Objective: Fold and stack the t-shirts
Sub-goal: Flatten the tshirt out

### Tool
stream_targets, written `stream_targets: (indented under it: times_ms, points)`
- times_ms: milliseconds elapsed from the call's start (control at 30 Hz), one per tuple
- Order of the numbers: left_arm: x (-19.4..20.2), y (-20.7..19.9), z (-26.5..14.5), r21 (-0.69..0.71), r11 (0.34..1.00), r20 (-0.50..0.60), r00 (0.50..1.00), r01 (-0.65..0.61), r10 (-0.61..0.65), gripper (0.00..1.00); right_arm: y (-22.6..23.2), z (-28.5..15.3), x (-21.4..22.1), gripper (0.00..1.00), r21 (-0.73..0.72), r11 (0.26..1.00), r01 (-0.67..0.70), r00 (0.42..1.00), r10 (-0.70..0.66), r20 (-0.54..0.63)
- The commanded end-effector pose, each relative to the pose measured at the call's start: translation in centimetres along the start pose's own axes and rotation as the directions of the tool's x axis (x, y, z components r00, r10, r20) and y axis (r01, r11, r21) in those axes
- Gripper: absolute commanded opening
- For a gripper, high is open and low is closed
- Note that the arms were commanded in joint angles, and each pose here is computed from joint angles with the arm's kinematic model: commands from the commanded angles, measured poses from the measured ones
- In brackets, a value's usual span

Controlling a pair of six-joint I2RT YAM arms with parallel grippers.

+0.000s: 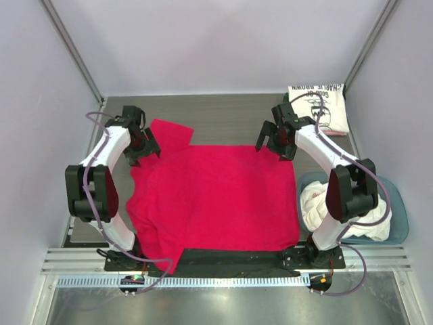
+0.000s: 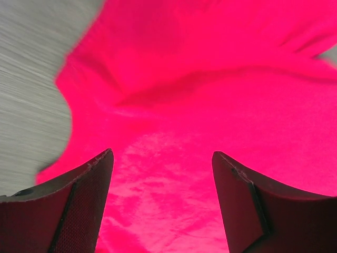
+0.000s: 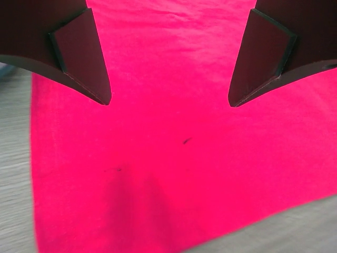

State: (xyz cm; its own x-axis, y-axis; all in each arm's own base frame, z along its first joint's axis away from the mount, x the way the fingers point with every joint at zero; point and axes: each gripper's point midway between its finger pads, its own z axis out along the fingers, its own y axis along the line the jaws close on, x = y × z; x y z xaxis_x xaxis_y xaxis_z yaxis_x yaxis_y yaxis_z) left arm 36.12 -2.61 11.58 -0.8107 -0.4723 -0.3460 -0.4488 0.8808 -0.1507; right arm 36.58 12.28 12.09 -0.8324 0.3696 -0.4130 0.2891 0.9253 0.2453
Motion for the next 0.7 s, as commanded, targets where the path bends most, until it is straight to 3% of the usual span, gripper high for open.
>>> stream_targets:
  times_ms: [0,400,667]
  points:
    - [1.0,-1.4,2.2,0.083,0.996,-0.043,0.999,0.035,-0.031,0.76,1.0,1.2,0.0,1.00,-0.036,0.999,0.000,1.000,-0.001,-0.018]
    - [2.6,0.4,9.4,-0.047,0.998,-0.179,0.983,0.044,-0.051,0.73,-0.2,8.5,2.0,1.00,0.074,0.996,0.052,0.983,-0.038,-0.179]
    - [-0.8,0.9,12.2,-0.083,0.989,-0.172,0.976,0.122,-0.134,0.71,0.8,13.2,-0.2,1.00,0.101,0.992,0.082,0.976,-0.059,-0.208]
